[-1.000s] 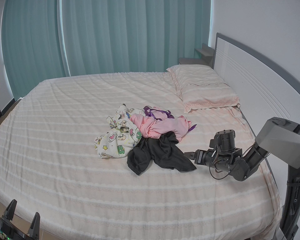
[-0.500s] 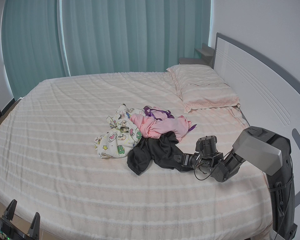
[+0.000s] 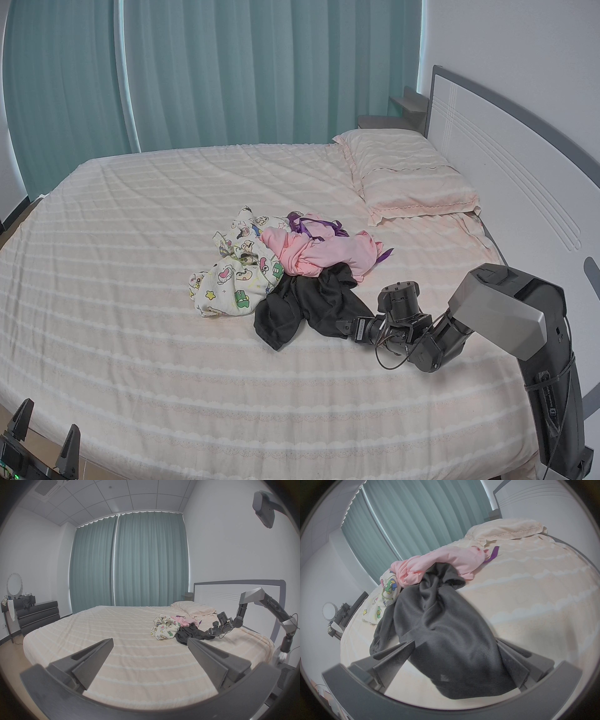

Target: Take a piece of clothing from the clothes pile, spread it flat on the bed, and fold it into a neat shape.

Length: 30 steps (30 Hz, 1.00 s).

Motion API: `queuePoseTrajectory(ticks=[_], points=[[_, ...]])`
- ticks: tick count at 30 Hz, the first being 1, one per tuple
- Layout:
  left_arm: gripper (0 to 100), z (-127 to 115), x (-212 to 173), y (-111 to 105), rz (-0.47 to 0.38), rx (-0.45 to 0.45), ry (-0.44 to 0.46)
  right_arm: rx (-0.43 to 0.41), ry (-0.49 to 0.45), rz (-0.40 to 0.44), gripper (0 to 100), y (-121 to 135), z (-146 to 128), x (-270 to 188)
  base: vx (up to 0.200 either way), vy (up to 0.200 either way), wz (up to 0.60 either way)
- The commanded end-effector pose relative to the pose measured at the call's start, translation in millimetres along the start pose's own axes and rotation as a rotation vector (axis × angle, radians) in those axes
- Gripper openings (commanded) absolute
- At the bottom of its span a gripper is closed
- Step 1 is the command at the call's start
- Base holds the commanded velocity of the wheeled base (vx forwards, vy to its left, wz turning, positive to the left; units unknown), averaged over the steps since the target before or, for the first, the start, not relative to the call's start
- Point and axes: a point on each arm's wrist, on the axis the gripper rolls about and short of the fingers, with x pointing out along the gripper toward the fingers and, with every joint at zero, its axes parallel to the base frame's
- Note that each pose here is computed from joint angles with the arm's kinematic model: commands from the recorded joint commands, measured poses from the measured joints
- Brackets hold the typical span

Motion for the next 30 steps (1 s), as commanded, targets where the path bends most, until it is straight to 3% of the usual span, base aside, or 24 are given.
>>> queuePoseTrajectory(ticks=[1,2,8,13,21,24,30], points=[[100,-4,0,0,0.000,0.000,0.000,-0.010,0.002,0.020,100,10,-2,2,0.000,0.000,0.00],[100,-4,0,0,0.000,0.000,0.000,-0.009,-0.002,0.022,0,11,-2,3,0.000,0.000,0.00],[100,-4,0,0,0.000,0.000,0.000,0.036,-0.001,0.015,0,6,-5,3,0.000,0.000,0.00],[100,-5,0,0,0.000,0.000,0.001,0.184,-0.046,0.062,0,6,-1,-26,0.000,0.000,0.00],[100,-5,0,0,0.000,0.003,0.000,0.238,-0.079,0.127,0,6,-6,-53,0.000,0.000,0.00],[100,-4,0,0,-0.001,0.000,0.000,0.314,-0.070,0.148,0,18,-7,-68,0.000,0.000,0.00],[100,-4,0,0,-0.003,0.014,-0.003,0.377,-0.052,0.140,0,19,-9,-82,0.000,0.000,0.00]])
